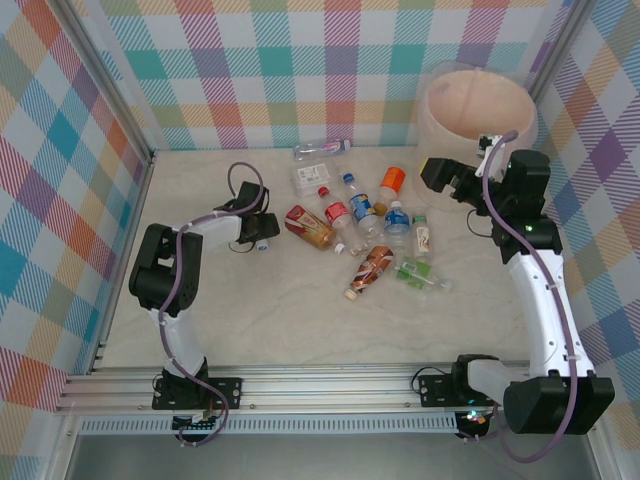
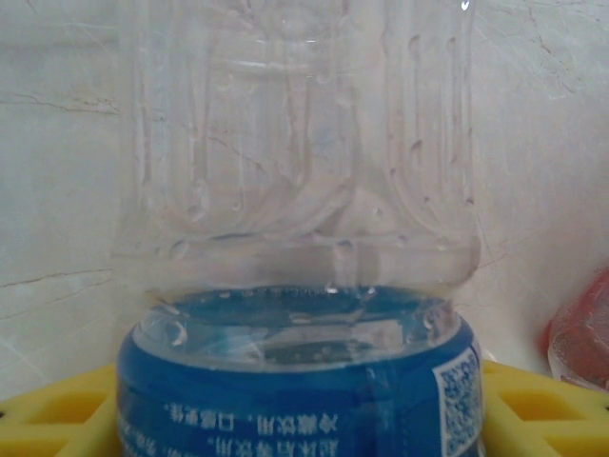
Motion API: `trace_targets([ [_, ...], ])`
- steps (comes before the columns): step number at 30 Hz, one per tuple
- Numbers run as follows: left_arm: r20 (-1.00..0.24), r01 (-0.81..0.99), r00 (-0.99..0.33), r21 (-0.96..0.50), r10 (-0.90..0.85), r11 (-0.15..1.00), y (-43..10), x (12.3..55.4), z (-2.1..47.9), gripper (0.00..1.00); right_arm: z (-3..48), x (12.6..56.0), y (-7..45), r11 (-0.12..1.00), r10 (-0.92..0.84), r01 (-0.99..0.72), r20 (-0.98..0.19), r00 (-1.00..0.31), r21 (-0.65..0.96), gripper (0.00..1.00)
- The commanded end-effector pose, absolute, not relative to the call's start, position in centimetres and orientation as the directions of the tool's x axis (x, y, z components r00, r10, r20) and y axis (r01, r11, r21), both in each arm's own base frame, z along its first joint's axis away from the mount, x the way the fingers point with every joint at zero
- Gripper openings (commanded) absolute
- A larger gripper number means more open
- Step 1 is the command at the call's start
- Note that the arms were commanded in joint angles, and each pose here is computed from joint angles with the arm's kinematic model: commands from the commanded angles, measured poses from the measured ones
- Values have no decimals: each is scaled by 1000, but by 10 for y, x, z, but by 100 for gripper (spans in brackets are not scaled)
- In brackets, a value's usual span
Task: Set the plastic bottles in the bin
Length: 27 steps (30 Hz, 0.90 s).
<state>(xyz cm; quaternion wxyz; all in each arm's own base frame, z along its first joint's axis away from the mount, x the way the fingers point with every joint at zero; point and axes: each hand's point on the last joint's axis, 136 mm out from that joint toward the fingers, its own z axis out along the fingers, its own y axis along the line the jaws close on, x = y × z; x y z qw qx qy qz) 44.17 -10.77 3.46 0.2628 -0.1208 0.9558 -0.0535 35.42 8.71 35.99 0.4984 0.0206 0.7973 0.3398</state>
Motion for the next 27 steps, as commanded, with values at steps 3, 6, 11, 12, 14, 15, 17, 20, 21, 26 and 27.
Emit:
trace_targets([
  [3,-528,-183,-810,-183,-254,966,-101,426,64,59,334,339,107,697,405,-282,-687,-604,659,100],
  [6,-561,-138,-787,-249,-259,959,-109,418,89,57,319,335,118,684,400,-273,-660,-636,677,100],
  [11,-602,-63,-755,-329,-261,942,-131,401,125,57,305,339,140,645,433,-257,-621,-653,720,100],
  [12,-606,-40,-753,-344,-255,938,-139,396,131,57,304,341,146,639,434,-260,-618,-656,724,100],
  [14,-625,8,-743,-368,-240,930,-155,387,144,57,302,344,161,628,425,-275,-616,-663,728,100],
  [15,-637,52,-737,-390,-228,919,-166,382,153,57,301,345,169,621,418,-284,-615,-669,731,100],
  [17,-664,163,-721,-439,-197,884,-191,370,172,57,298,347,184,594,408,-297,-598,-689,748,100],
  [20,-698,318,-699,-497,-155,807,-224,352,197,57,294,348,207,539,385,-318,-565,-730,780,100],
  [21,-705,360,-695,-513,-144,779,-232,347,204,57,293,347,214,529,372,-329,-562,-739,782,100],
  [26,-738,561,-670,-574,-81,596,-268,319,239,59,297,341,241,457,316,-393,-559,-767,798,100],
  [27,-743,598,-666,-587,-70,546,-275,313,245,59,300,339,247,433,300,-411,-558,-774,803,100],
])
